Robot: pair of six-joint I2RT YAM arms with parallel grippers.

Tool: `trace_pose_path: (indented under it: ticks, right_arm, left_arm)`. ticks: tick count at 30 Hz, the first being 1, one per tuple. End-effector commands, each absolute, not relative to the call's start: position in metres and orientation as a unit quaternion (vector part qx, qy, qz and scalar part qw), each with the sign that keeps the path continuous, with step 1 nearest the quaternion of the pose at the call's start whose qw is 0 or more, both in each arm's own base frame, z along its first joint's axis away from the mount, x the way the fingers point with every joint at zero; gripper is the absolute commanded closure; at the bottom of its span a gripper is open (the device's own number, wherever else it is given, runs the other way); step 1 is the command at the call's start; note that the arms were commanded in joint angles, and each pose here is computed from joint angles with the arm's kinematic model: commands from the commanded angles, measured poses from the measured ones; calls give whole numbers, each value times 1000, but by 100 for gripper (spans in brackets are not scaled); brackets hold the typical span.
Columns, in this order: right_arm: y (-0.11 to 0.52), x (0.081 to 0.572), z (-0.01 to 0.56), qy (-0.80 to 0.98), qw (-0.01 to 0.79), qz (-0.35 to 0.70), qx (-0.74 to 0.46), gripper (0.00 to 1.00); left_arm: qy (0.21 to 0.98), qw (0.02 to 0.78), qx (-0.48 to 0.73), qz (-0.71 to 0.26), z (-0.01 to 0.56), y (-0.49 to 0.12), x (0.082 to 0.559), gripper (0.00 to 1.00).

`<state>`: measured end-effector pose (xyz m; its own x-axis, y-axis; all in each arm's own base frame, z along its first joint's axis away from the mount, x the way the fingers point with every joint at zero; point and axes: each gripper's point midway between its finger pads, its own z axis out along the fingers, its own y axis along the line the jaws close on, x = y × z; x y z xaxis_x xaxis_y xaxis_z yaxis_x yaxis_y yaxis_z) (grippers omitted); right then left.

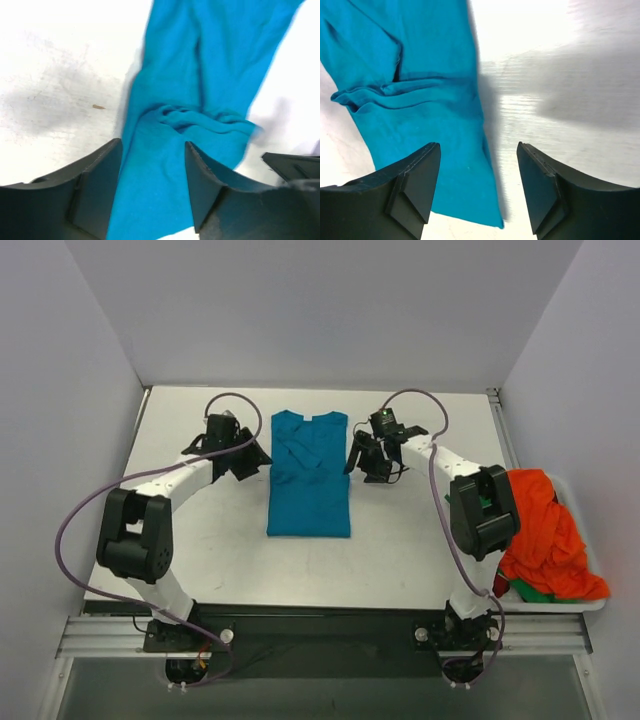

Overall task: Fold and stack the t-shirts
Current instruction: Fold the folded rectangular tshirt in 1/3 of the way

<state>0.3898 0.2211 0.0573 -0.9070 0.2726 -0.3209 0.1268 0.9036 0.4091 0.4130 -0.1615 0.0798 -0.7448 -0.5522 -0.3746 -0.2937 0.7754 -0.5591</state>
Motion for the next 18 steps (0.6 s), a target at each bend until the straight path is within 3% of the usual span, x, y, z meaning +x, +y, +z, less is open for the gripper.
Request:
trace_pose_path:
  ticks: [1,3,5,9,11,18]
  right_arm:
    - [208,386,96,954,232,174,81,39]
    - [216,380,104,952,245,172,64,50]
    - [228,376,105,953,248,168,45,58]
    - [240,377,91,958,232,167,36,70]
    - [245,381,80,960,220,170,33,72]
    - [252,400,51,965,191,176,31,72]
  left_arm:
    - [880,335,-203,-270,136,-170,417,41]
    - [877,341,-191,-280,146,-179,412,51]
    - [882,332,-174,-288,144,-198,406,68]
    - [893,309,-151,-291,129,-227,403,89]
    - [898,295,-145,-292,115,-238,407,96]
    - [901,269,-173,-293,68,-227,436,100]
